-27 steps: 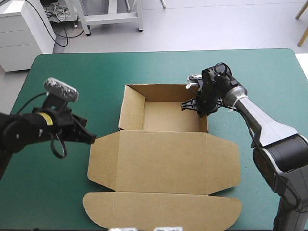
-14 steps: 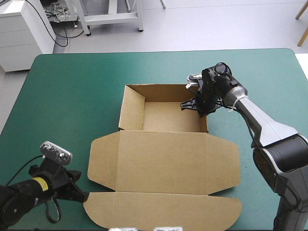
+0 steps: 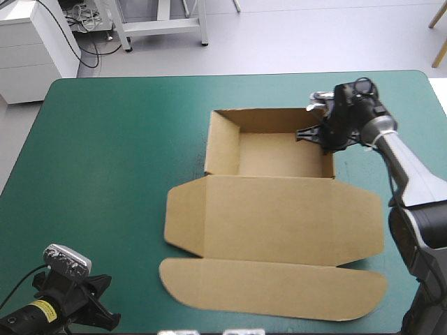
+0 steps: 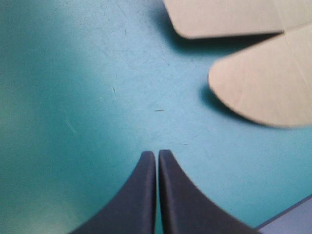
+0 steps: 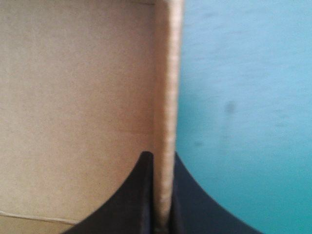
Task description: Fold the box
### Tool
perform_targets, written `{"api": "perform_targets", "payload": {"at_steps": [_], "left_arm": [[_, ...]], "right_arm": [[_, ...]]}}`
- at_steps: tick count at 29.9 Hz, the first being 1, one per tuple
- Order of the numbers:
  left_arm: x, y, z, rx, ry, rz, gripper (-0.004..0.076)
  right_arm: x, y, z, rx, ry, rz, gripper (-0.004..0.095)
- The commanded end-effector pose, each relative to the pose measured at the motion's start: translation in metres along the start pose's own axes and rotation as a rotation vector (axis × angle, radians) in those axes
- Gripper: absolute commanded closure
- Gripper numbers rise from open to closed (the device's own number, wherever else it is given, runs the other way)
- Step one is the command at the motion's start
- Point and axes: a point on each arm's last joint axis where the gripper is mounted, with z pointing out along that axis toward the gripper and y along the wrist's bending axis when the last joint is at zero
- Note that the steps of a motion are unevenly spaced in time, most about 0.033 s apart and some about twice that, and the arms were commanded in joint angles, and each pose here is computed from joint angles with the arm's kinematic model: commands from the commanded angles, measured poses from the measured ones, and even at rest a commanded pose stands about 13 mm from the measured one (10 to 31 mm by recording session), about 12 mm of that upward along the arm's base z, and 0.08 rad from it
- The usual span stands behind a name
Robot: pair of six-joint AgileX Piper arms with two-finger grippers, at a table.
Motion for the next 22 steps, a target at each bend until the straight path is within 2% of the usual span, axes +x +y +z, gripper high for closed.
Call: {"api": "perform_targets", "payload": {"at_steps": [1,8,12,17,22], "left_arm": [[-0.009,-0.001,-0.004,0.012,-0.062,-0.012,0.0731],[-0.008,-0.001,-0.004,0.012,-0.06,-0.012,0.0731],[-0.008,-0.001,-0.004,0.011,-0.054,-0.011,0.0731],[-0.007,-0.001,-0.003,0.011,-0.05,-0.011,0.0731],[-0.007,-0.001,-0.003,0.011,-0.05,-0.011,0.0731]], "right_arm": [[-0.004,-0.069,-0.062,0.12,-0.177,0.088,0.0928],[0.025,-0.2,-0.087,0.287,-0.188,0.356,0.0929],[0.045,-0.245,-0.094,0.344,-0.183,0.454,0.0929],[0.061,-0.275,-0.099,0.382,-0.186,0.536,0.0929],[0.065,-0.283,-0.096,0.394,-0.174,0.556,0.0927]]}}
